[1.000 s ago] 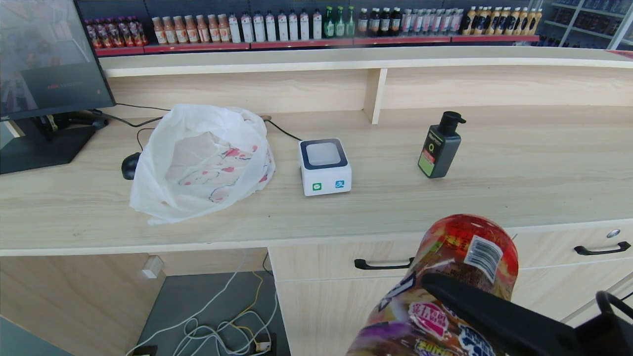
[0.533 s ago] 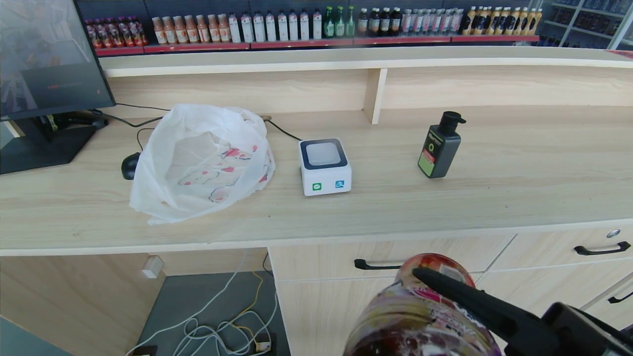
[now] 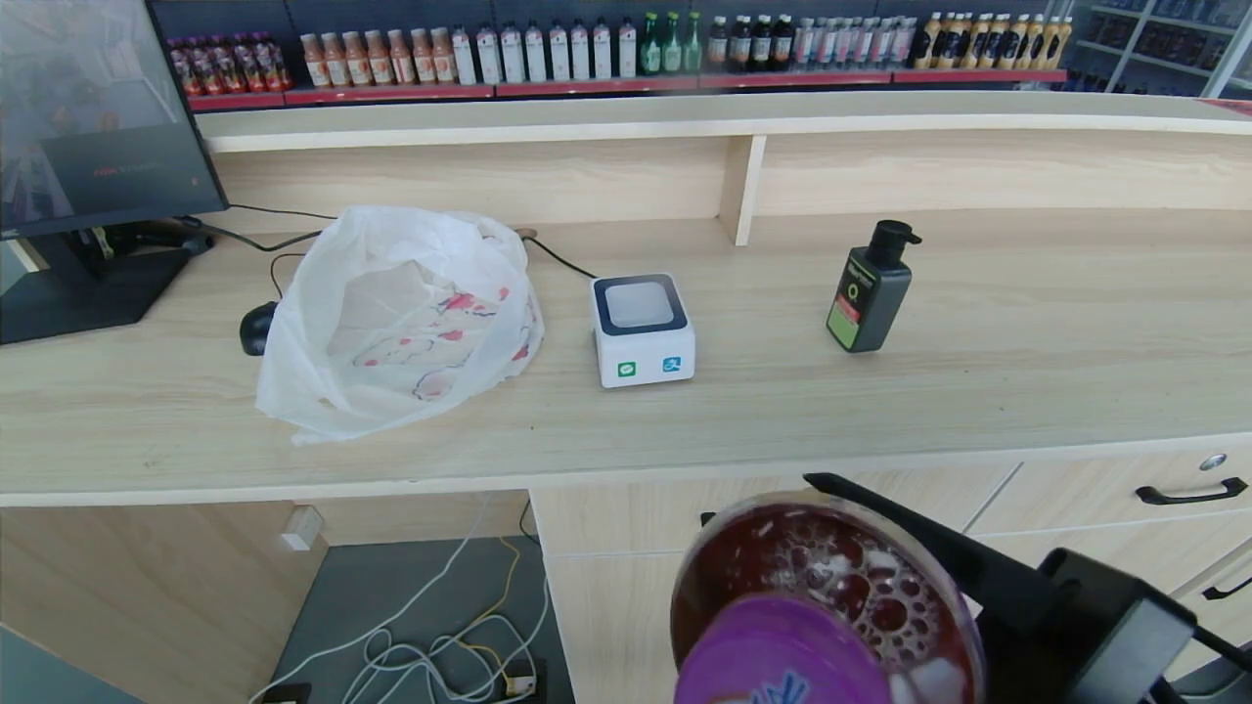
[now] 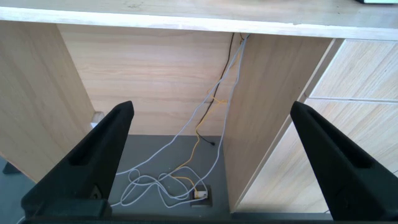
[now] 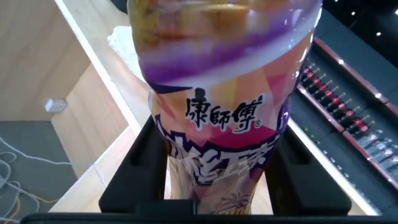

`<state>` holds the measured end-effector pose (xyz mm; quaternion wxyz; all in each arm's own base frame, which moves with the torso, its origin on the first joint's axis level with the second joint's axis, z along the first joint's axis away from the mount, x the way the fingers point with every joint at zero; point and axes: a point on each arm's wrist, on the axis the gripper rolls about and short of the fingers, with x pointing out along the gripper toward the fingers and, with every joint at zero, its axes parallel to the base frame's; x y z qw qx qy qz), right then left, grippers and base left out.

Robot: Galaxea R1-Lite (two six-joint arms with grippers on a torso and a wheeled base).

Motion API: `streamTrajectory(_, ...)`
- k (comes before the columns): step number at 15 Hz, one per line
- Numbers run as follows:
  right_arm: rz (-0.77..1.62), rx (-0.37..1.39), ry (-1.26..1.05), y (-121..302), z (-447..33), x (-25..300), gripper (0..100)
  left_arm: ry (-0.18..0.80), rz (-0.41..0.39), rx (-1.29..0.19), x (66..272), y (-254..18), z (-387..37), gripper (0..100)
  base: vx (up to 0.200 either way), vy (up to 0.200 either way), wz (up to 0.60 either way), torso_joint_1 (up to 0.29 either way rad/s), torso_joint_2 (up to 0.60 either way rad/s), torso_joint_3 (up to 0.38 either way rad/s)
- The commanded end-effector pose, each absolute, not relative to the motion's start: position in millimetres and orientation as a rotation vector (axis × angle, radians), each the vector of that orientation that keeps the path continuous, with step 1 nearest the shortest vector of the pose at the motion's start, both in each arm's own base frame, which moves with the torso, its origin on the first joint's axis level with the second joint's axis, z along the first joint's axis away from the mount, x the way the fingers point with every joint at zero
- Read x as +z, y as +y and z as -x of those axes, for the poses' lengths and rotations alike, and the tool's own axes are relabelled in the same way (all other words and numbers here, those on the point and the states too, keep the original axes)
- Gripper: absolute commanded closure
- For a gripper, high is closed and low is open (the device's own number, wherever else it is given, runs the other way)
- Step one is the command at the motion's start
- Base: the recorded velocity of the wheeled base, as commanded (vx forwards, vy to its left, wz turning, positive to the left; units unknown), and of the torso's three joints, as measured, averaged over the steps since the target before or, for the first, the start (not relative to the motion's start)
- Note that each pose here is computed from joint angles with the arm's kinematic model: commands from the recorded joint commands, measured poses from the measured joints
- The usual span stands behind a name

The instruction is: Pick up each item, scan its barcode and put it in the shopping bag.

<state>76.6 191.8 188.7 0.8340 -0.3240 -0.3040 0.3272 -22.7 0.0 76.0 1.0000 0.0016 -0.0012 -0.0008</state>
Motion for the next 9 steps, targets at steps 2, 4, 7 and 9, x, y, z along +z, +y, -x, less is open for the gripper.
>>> streamTrajectory(2,0.523,0.782,-0.474,221.0,-89.8,166.3,100,-0.003,-0.003,-0.002,76.0,0.0,22.7,0,0.0,0.0,0.0,0.0,0.0,0.0)
streamTrajectory(4,0.524,0.724,-0.418,220.0,-110.2,159.0,100,-0.003,-0.003,-0.002,76.0,0.0,22.7,0,0.0,0.0,0.0,0.0,0.0,0.0)
streamTrajectory(7,0.327,0.625,-0.367,217.3,-143.9,170.2,100,-0.003,-0.003,-0.002,76.0,0.0,22.7,0,0.0,0.0,0.0,0.0,0.0,0.0)
streamTrajectory(9,0.138,0.552,-0.373,227.1,-179.8,186.2,100,-0.003,-0.003,-0.002,76.0,0.0,22.7,0,0.0,0.0,0.0,0.0,0.0,0.0)
